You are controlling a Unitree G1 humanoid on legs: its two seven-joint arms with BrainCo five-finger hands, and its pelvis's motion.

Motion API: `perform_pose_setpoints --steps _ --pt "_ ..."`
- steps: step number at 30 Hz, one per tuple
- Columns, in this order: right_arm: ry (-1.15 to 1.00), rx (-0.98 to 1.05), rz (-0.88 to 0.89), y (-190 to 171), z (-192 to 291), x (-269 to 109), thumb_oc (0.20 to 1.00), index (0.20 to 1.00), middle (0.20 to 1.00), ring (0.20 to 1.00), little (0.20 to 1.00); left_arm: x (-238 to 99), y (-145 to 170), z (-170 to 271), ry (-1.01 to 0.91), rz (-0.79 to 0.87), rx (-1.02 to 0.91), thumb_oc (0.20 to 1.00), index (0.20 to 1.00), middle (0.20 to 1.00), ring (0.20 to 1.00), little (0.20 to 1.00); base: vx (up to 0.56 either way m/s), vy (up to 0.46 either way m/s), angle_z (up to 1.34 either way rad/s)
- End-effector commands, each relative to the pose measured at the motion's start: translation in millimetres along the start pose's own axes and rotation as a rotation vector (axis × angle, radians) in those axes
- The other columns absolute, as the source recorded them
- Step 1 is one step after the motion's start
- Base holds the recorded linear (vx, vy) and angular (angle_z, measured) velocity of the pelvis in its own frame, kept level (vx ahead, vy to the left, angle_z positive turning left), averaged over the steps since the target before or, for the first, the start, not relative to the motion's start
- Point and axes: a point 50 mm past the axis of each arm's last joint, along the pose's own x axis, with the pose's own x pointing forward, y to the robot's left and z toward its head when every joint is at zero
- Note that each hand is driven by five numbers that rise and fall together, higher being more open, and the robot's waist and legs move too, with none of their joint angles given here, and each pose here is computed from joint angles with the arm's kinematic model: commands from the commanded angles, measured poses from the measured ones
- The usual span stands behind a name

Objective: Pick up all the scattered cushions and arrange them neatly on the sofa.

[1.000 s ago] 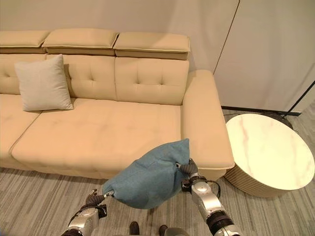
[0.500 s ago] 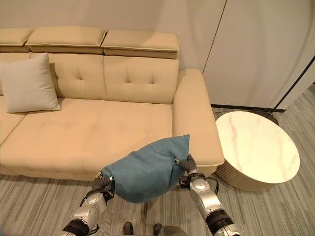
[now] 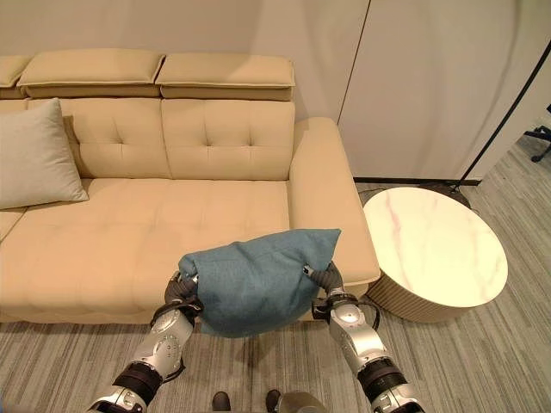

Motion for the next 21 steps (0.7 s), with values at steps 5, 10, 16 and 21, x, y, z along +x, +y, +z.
perform_pose_setpoints --steps 5,10,16,21 --pt "-0.453 0.118 0.215 45.7 95.5 -0.4 0.2 0.2 0.2 0.2 0.2 -3.7 -65.1 39.0 -0.155 -0.29 -0.092 0.2 0.2 0.2 0.2 0.2 -0.01 -0.003 -0.01" --pt "-0.457 0.119 0.203 40.4 96.5 -0.3 0.2 0.2 0.2 0.2 0.2 -4.5 -51.2 43.2 -0.18 -0.278 -0.093 0.2 0.2 0.2 0.2 0.2 0.0 -0.002 -0.01" --pt "-0.453 0.104 0.193 35.8 96.0 0.8 0.2 0.2 0.2 0.2 0.2 -12.2 -27.0 51.6 -0.247 -0.25 -0.037 0.2 0.2 0.2 0.2 0.2 -0.01 0.026 0.01" --pt "-0.438 0.1 0.191 31.9 95.1 2.1 0.2 0.2 0.2 0.2 0.2 -20.8 -12.6 75.0 -0.357 -0.246 0.046 0.2 0.2 0.2 0.2 0.2 -0.03 0.07 0.14"
